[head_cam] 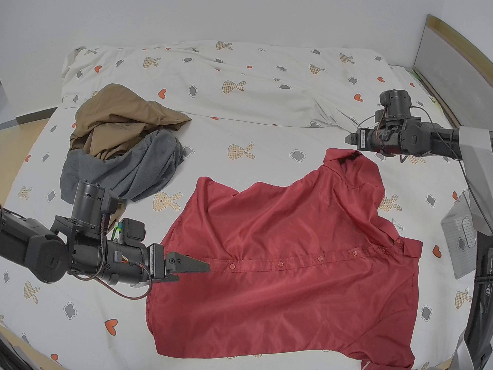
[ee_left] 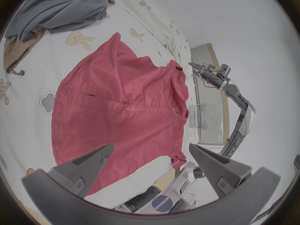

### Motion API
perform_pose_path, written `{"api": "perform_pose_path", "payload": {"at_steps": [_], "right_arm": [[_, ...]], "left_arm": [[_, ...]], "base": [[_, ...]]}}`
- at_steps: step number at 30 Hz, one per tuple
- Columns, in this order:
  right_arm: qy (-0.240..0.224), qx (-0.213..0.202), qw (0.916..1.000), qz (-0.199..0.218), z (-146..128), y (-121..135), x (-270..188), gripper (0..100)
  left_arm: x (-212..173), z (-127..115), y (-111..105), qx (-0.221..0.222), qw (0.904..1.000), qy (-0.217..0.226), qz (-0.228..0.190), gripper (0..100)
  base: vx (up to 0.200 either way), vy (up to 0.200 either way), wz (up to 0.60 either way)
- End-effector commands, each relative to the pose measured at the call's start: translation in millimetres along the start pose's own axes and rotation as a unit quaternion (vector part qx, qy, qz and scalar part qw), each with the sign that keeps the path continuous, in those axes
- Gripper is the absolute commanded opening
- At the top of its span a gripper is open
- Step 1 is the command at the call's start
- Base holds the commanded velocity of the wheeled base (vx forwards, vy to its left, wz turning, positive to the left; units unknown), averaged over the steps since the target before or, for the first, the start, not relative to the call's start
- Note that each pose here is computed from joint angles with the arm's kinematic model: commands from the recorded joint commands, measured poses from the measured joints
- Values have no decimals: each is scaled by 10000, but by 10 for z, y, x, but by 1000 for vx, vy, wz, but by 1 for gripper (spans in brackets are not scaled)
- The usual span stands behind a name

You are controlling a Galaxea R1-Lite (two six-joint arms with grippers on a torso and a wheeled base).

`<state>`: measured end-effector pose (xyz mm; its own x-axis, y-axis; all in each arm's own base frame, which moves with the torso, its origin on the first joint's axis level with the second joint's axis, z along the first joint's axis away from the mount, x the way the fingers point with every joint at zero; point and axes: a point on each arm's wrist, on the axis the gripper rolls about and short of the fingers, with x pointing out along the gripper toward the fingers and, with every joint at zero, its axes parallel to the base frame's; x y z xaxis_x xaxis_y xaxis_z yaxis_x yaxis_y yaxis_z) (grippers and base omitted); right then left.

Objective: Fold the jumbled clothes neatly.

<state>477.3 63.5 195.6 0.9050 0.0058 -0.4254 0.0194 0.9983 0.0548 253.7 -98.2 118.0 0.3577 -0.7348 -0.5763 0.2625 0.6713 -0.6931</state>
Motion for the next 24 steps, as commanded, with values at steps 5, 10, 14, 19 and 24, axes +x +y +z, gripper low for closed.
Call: {"api": "perform_pose_path", "payload": {"at_steps": [5,10,14,19,24], "right_arm": [[1328,1463,9764,875,-22,-1050,-226,100],[1760,1992,9534,1426,-261,-1485,-206,100],[2071,2111,9431,1520,-488,-1537,-22,100],[2417,2104,9338,1593,-746,-1493,174,100],[2632,2041,9244,1860,-908,-1456,243,100]], "left_arm": [[-11,5,-10,14,10000,-22,-11,100],[-14,1,-11,14,10000,-22,-11,100],[-7,1,-5,5,10000,-11,-5,100],[-17,1,-14,18,10000,-28,-14,100],[-17,1,-14,18,10000,-28,-14,100]], "base": [[0,0,0],[0,0,0],[0,0,0],[0,0,0],[0,0,0]]}}
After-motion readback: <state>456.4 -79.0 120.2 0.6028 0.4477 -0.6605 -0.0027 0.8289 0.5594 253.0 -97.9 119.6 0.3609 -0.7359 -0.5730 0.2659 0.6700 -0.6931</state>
